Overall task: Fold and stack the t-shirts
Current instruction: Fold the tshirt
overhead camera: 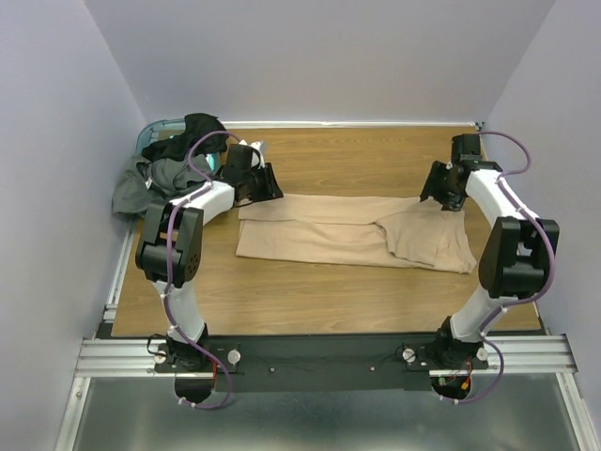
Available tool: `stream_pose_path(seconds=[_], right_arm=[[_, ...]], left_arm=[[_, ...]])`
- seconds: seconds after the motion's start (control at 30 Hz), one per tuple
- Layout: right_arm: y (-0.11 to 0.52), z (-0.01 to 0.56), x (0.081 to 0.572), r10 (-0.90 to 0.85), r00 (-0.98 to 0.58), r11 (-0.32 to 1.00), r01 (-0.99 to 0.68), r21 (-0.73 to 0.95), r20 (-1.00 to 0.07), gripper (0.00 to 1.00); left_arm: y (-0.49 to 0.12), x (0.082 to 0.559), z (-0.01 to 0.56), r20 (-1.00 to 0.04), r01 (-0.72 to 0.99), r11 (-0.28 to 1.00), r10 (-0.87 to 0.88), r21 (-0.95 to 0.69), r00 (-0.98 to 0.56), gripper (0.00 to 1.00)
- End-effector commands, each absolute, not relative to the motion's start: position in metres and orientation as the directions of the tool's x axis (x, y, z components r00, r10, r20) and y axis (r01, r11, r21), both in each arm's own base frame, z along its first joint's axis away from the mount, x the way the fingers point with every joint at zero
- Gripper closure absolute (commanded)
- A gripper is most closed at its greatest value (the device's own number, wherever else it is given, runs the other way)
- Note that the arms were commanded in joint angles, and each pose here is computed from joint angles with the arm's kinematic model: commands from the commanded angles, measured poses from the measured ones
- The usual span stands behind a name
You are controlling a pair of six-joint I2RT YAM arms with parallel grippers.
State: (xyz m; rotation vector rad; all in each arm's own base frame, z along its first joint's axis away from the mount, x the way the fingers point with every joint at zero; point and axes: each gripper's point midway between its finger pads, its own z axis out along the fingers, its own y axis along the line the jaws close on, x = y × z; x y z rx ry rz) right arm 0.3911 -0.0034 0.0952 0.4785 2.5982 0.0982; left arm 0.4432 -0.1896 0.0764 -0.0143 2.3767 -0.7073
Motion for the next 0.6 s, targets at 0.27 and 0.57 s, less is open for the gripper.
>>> stream_pose_path(seconds=[0.27, 0.57], right_arm=[[-0.104, 0.083, 0.465, 0.456, -0.659, 0.870, 0.471, 0.144, -0.598, 0.29], [-0.111, 0.068, 0.466, 0.478, -0.662, 0.864, 0.473, 0.173, -0.578, 0.41]], left_arm=[[-0.190, 0.440, 0.038, -0.533, 0.137, 0.863, -0.169, -0.486, -0.829, 0.56], [-0.186, 0.431, 0.026, -0.514, 0.124, 0.873, -0.158, -0.472, -0.843, 0.56]])
